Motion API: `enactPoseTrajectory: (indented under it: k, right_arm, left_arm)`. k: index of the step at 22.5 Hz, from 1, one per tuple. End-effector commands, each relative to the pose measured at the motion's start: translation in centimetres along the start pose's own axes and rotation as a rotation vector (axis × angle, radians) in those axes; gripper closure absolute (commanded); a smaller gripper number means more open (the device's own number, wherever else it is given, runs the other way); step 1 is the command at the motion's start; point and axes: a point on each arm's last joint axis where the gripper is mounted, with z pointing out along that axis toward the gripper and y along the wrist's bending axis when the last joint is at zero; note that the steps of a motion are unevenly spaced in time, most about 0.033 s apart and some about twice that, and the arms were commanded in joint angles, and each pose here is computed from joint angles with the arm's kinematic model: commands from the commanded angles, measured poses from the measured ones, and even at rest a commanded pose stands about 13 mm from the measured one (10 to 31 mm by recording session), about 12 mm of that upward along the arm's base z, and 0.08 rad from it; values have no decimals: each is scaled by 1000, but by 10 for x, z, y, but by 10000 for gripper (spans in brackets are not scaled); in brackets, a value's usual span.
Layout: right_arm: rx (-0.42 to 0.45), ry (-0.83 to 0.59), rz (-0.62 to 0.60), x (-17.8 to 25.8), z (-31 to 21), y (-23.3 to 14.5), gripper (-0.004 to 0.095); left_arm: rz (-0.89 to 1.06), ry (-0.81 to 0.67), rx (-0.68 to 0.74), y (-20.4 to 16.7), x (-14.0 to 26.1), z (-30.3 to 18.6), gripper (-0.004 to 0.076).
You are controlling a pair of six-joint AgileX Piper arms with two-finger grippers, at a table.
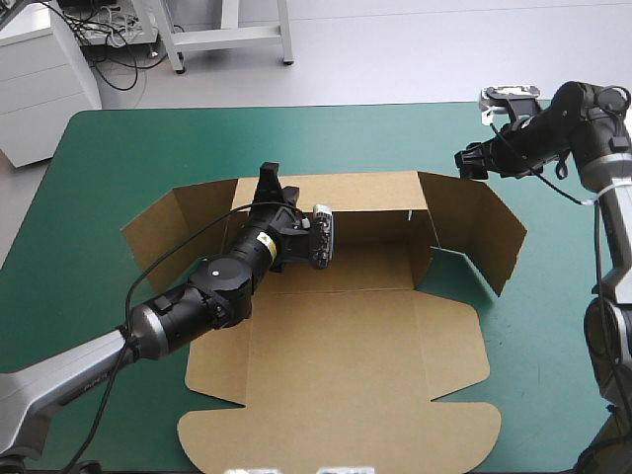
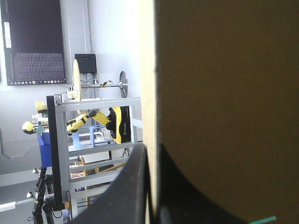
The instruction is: Fold the box
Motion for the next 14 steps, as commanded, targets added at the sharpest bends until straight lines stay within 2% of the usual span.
enactPoseTrajectory:
  k: [1, 4, 6, 14]
  right_arm:
    - [-3, -78, -21, -4, -25, 7, 255]
    - [-52, -36, -29, 5, -13, 9, 255]
    - [-111, -62, -40, 9, -13, 15, 255]
    - [-142, -117, -122, 13, -38, 26, 297]
  left_arm:
    - [-45, 35, -34, 11, 5, -7, 756]
    - [-45, 35, -34, 11, 5, -7, 756]
    - [-41, 37, -36, 11, 5, -7, 756]
    - [-45, 46, -37, 11, 5, -7, 756]
